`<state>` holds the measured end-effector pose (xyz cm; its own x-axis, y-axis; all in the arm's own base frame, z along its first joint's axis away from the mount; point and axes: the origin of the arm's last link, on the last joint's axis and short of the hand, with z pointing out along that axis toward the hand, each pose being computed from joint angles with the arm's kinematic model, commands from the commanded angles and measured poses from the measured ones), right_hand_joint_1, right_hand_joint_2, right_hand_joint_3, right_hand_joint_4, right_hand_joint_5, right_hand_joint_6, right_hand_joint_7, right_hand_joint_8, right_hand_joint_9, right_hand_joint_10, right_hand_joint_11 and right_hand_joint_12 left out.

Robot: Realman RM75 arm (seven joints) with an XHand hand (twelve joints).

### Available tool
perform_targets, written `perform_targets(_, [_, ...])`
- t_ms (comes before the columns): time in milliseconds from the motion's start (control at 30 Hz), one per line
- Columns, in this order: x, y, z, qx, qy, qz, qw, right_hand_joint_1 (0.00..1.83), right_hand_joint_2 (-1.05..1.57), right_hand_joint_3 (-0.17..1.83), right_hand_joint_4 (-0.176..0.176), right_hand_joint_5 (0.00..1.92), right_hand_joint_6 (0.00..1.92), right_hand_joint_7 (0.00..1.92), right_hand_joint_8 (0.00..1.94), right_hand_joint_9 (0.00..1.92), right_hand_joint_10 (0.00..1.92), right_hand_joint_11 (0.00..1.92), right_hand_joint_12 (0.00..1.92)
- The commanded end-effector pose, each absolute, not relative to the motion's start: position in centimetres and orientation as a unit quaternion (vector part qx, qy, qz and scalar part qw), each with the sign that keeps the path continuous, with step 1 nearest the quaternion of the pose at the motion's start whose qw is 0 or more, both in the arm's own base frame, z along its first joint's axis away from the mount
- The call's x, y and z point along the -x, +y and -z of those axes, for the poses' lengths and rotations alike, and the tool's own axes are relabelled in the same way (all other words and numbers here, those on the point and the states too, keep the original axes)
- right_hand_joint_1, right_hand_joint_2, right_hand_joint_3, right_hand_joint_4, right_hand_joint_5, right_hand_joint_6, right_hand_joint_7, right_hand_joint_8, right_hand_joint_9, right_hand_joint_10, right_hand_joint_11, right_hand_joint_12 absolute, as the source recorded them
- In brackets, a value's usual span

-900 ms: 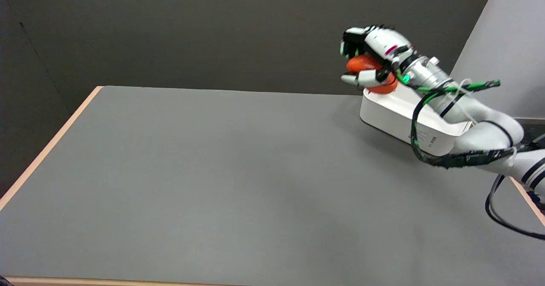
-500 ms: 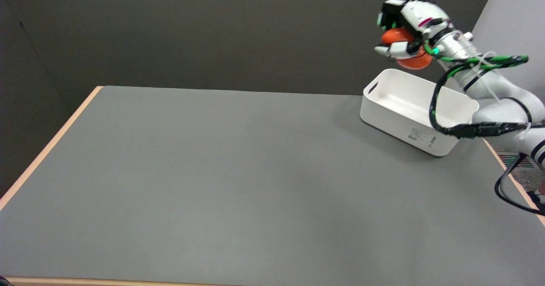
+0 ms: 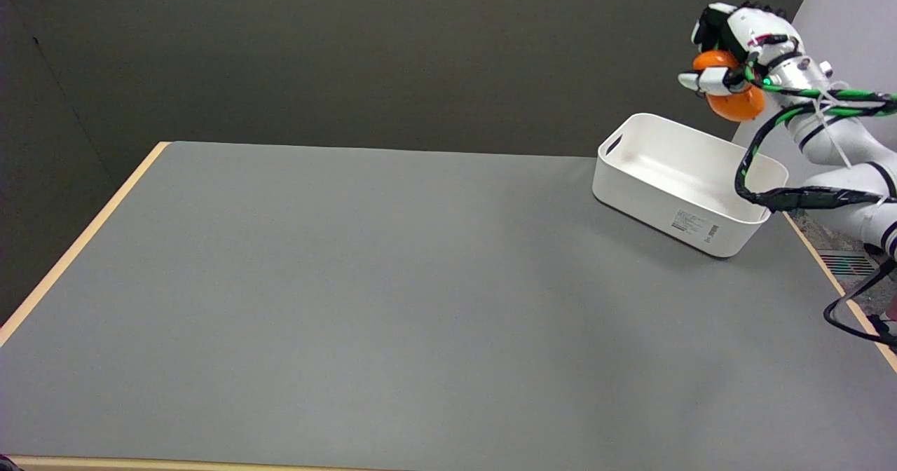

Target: Place mango into white box.

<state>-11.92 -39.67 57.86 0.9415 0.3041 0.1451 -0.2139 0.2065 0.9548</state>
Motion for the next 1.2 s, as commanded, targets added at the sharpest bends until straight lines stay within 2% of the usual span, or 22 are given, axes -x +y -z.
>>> perform_targets(33, [20.3, -37.8, -59.7, -0.560, -0.033, -0.162, 0.812, 1.26, 1.29, 0.16, -0.117, 0.39, 1.71, 0.59, 1.59, 0.60, 1.92, 0.28, 1.92])
perform_targets(267, [25.2, -37.4, -56.8, -0.565, -0.086, -0.164, 0.804, 1.26, 1.30, 0.14, -0.118, 0.38, 1.70, 0.59, 1.59, 0.60, 1.92, 0.29, 1.92])
perform_targets(533, [28.8, -36.7, -54.4, -0.566, -0.120, -0.167, 0.798, 1.27, 1.29, 0.15, -0.118, 0.39, 1.70, 0.60, 1.58, 0.60, 1.92, 0.28, 1.92])
perform_targets(700, [28.3, -36.4, -54.2, -0.564, -0.113, -0.194, 0.794, 1.27, 1.27, 0.20, -0.114, 0.40, 1.69, 0.60, 1.58, 0.60, 1.92, 0.27, 1.92])
perform_targets(800, [26.5, -36.9, -54.0, -0.570, -0.099, -0.221, 0.785, 1.28, 1.24, 0.26, -0.130, 0.38, 1.67, 0.60, 1.61, 0.61, 1.92, 0.10, 1.92])
perform_targets(867, [25.3, -37.3, -53.7, -0.577, -0.089, -0.234, 0.777, 1.28, 1.32, 0.12, -0.148, 0.36, 1.65, 0.58, 1.65, 0.60, 1.92, 0.08, 1.92])
perform_targets(900, [24.6, -37.5, -53.5, -0.582, -0.084, -0.241, 0.772, 1.25, 1.25, 0.28, -0.101, 0.31, 1.33, 0.53, 1.74, 0.54, 1.86, 0.03, 1.92])
perform_targets(933, [23.9, -37.7, -53.3, -0.585, -0.080, -0.248, 0.768, 1.19, 1.15, 0.46, -0.069, 0.28, 1.11, 0.50, 1.73, 0.51, 1.78, 0.00, 1.92])
perform_targets(1000, [23.3, -38.0, -53.1, -0.591, -0.076, -0.250, 0.763, 0.98, 0.79, 0.90, -0.062, 0.27, 1.03, 0.45, 1.32, 0.51, 1.56, 0.01, 1.90])
perform_targets(1067, [22.8, -38.2, -52.9, -0.595, -0.073, -0.254, 0.759, 0.81, 0.72, 0.95, -0.048, 0.24, 0.55, 0.38, 0.79, 0.35, 1.10, 0.13, 1.55])
perform_targets(1133, [22.8, -38.3, -52.8, -0.595, -0.081, -0.256, 0.757, 0.54, 0.69, 0.86, -0.012, 0.18, 0.39, 0.19, 0.34, 0.00, 0.54, 0.00, 0.80])
perform_targets(1200, [23.0, -38.4, -52.8, -0.592, -0.094, -0.259, 0.757, 0.46, 0.64, 0.94, -0.001, 0.13, 0.40, 0.10, 0.32, 0.00, 0.25, 0.00, 0.54])
